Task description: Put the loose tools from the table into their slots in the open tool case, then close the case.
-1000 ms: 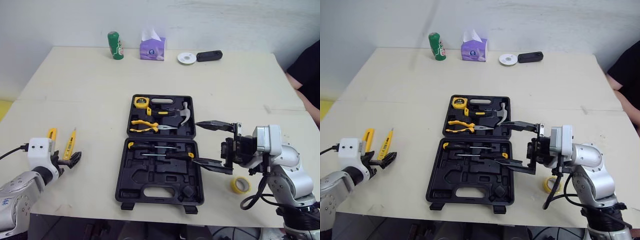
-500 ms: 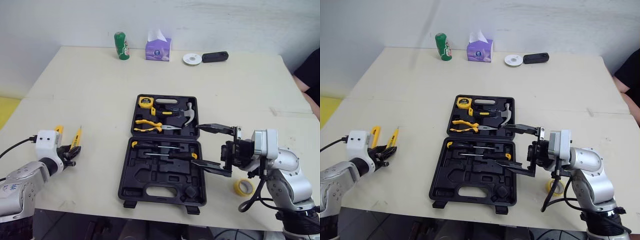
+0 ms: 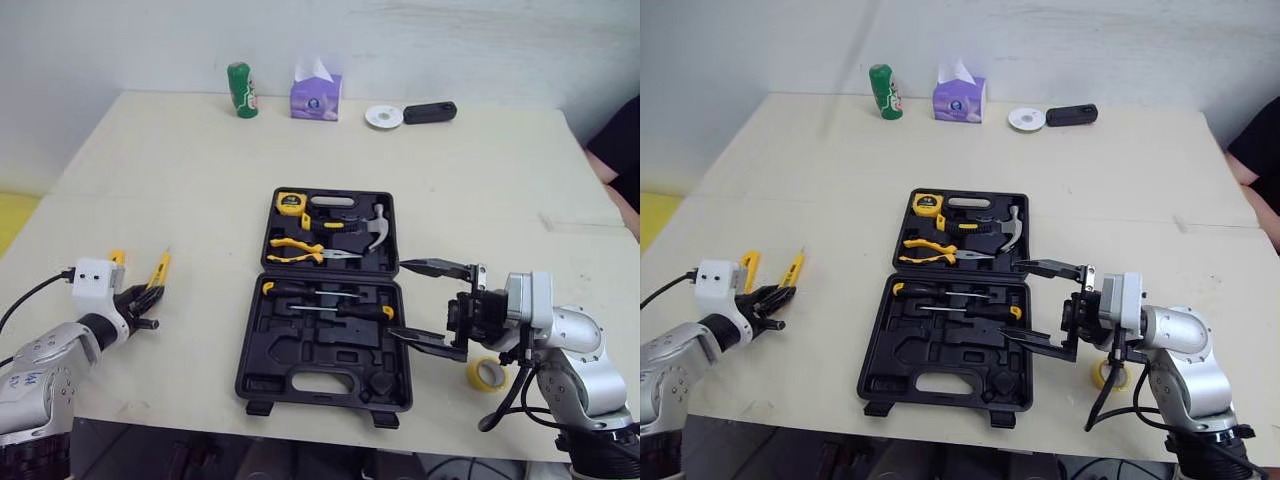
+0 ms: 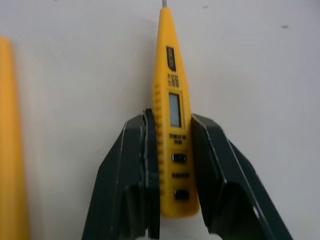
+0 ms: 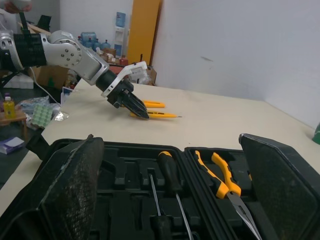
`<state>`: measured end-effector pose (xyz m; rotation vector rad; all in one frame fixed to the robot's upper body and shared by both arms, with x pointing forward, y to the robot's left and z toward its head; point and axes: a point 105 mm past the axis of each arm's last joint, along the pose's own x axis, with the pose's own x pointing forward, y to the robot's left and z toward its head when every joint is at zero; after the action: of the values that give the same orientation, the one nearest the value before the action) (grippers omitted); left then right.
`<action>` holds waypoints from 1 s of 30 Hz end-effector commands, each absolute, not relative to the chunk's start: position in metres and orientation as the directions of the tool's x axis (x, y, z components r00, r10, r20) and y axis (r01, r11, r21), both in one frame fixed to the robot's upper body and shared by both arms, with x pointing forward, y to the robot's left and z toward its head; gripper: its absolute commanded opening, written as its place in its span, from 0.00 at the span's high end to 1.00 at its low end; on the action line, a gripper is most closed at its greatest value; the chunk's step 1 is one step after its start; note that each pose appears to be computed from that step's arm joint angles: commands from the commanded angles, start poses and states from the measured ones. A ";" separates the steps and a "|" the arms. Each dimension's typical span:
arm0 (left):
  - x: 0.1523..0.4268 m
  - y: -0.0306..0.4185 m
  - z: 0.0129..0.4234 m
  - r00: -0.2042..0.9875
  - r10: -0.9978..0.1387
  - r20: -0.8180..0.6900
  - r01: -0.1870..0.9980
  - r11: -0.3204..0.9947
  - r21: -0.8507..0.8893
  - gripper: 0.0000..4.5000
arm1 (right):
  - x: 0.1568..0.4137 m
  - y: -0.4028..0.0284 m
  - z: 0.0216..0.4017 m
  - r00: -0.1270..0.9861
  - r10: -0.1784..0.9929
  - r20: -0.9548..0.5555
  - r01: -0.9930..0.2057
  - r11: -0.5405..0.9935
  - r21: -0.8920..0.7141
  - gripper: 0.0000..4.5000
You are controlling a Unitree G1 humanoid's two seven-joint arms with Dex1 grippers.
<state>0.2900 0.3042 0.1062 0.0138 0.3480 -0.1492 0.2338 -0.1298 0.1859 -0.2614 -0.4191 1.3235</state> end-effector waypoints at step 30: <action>0.274 0.116 0.163 0.143 -0.663 -0.735 0.955 -0.101 0.277 0.87 | 0.218 -0.147 0.176 0.268 0.963 -0.010 -0.879 0.240 -0.413 0.00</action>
<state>0.2729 0.1172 0.1598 0.8370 0.4229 -1.4549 0.2227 -0.1515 0.1702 -0.3533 -0.2391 1.2672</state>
